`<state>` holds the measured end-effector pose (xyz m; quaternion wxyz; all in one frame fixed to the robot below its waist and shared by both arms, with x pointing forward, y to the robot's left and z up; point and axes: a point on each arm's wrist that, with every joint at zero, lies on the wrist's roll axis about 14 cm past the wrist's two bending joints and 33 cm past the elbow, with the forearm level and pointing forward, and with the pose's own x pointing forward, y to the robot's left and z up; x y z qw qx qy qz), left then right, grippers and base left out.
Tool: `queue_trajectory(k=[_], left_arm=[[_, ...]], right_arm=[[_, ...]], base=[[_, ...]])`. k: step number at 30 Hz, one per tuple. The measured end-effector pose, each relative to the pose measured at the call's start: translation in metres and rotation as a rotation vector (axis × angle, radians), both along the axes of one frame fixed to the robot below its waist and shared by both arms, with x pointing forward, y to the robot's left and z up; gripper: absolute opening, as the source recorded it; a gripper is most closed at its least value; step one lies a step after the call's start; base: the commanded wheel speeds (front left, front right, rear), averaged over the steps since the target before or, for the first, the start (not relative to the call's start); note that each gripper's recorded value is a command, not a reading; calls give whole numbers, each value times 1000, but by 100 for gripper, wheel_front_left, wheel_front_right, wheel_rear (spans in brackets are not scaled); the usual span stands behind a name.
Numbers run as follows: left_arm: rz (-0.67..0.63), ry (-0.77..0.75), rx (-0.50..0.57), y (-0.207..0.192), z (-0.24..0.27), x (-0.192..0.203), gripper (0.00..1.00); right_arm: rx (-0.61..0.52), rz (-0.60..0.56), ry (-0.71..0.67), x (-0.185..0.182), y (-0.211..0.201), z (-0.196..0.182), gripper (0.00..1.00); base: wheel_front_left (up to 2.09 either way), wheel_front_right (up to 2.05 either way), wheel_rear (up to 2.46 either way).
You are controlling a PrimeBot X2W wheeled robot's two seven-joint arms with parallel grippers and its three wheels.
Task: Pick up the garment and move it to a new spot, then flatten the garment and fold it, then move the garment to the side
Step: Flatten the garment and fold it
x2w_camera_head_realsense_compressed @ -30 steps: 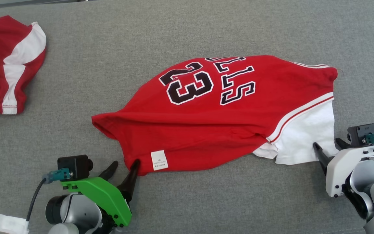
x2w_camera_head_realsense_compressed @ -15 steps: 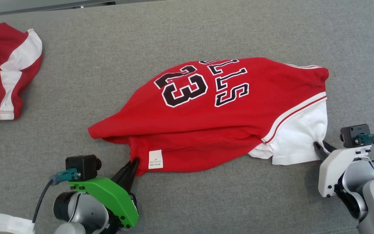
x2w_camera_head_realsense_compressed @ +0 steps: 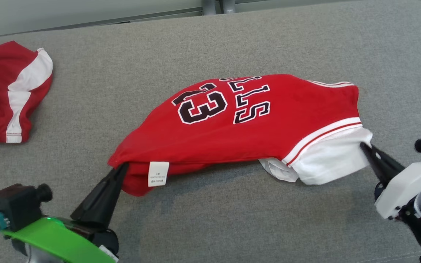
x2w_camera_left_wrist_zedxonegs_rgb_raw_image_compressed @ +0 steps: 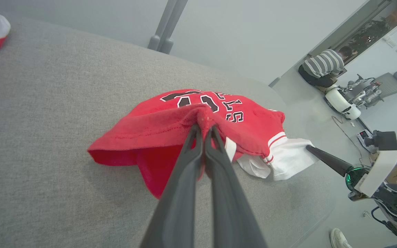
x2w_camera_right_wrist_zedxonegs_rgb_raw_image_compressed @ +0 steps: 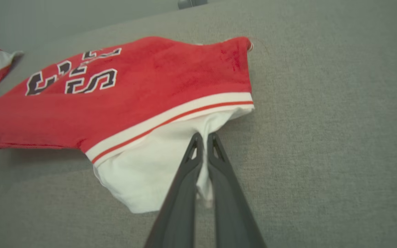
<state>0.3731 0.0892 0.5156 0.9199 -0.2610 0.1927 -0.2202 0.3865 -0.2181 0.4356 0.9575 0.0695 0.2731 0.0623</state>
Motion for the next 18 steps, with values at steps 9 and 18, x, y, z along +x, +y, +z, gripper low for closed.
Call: queue_trajectory(k=[9, 18], left_arm=[[8, -282, -43, 28, 109, 3, 0], [-17, -408, 111, 51, 157, 104, 0]], right_arm=[[216, -27, -599, 23, -17, 204, 0], [209, 14, -819, 108, 2, 305, 0]], base=[[0, 0, 0], [0, 0, 0]])
